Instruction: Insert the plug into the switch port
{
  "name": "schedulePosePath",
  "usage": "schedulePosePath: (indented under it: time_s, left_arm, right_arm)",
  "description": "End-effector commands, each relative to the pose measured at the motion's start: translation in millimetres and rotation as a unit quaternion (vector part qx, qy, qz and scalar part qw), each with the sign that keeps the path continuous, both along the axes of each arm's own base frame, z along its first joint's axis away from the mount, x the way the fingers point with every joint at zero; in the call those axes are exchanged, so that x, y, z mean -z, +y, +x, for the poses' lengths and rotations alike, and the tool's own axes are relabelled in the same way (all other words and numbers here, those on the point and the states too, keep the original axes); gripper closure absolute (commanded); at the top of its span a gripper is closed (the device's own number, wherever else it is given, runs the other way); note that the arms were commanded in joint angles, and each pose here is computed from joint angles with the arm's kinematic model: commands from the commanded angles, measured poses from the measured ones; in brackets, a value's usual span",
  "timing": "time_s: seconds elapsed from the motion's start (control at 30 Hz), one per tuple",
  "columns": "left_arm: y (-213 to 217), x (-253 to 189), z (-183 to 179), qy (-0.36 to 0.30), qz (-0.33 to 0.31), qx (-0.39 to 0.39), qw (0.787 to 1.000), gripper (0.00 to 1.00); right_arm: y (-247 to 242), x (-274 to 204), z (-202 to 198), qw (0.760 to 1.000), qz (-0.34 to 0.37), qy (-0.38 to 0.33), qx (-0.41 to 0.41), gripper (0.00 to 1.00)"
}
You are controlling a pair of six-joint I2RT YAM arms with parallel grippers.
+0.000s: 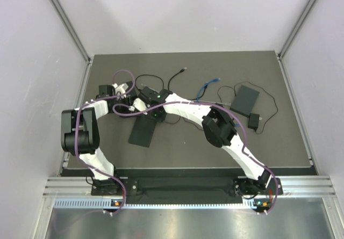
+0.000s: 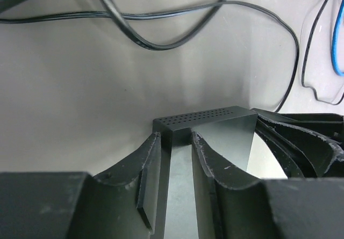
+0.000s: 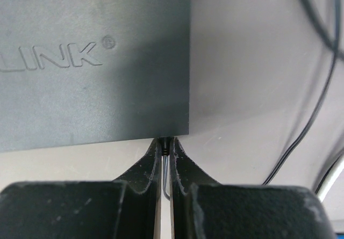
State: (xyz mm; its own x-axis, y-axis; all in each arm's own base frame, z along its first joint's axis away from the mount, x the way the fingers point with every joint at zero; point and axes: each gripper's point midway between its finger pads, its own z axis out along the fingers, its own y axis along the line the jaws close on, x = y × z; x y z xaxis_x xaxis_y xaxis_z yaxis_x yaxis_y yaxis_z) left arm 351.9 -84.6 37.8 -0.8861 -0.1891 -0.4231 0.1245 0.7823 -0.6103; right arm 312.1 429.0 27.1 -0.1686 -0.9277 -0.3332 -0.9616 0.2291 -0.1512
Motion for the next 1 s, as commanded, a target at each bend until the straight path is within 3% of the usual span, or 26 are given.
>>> schedulePosePath:
  time_s: [0.0,0.17,0.4,0.47,0.7,0.83,0.97]
  left_arm:
    - [-19,6,-25,0.072,-0.054,0.021,0.996,0.67]
    - [-3,1,-17,0.064,-0.045,0.009,0.997,0.66]
    - [11,-21,-4,0.043,-0.037,-0.003,0.998,0.61]
    - [18,-28,-3,0.036,-0.031,-0.006,0.999,0.6]
    - [38,-64,17,-0.01,-0.021,-0.02,1.0,0.53]
    - [41,-84,25,-0.049,-0.012,-0.025,0.998,0.47]
    - [43,-102,33,-0.087,-0.004,-0.036,0.996,0.44]
  right_arm:
    - [105,-56,25,0.974,0.209,-0.085,-0.02,1.0]
    - [101,-56,27,0.974,0.209,-0.085,-0.012,0.99]
    - [62,-75,34,0.977,0.198,-0.075,0.011,0.78]
    - [48,-96,35,0.975,0.205,-0.083,0.012,0.63]
    - [-23,-129,49,0.973,0.21,-0.075,0.057,0.41]
    - [-64,-159,79,0.95,0.271,-0.052,0.145,0.36]
    - [-118,-170,138,0.891,0.332,-0.06,0.305,0.33]
